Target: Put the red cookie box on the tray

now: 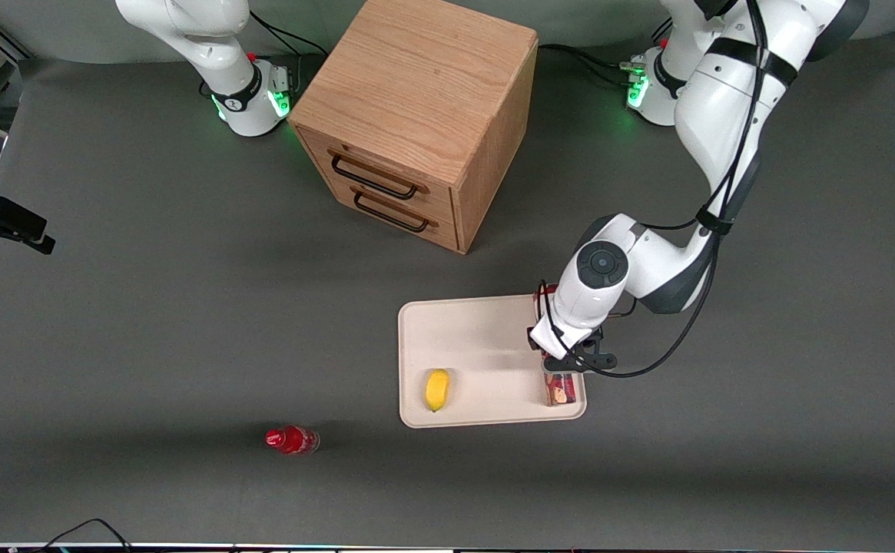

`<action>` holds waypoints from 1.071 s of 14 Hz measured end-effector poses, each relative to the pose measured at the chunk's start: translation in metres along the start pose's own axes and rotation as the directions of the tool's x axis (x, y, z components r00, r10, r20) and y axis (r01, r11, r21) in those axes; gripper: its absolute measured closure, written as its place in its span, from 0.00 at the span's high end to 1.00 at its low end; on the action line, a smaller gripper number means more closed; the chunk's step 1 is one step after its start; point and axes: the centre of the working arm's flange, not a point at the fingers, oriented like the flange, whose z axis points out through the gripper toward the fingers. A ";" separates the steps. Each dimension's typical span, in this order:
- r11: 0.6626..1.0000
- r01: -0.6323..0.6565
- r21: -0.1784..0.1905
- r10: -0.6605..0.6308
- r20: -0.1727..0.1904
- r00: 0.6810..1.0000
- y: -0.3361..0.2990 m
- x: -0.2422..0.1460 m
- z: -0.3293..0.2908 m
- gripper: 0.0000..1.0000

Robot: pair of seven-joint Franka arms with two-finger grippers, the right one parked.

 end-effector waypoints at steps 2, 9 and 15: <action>1.000 0.000 0.000 0.000 -0.002 1.000 0.000 0.001 -0.001 0.87; 1.000 -0.006 0.027 0.007 -0.029 1.000 0.000 0.019 -0.047 1.00; 0.987 -0.144 0.077 0.131 0.147 0.980 -0.038 0.009 -0.212 1.00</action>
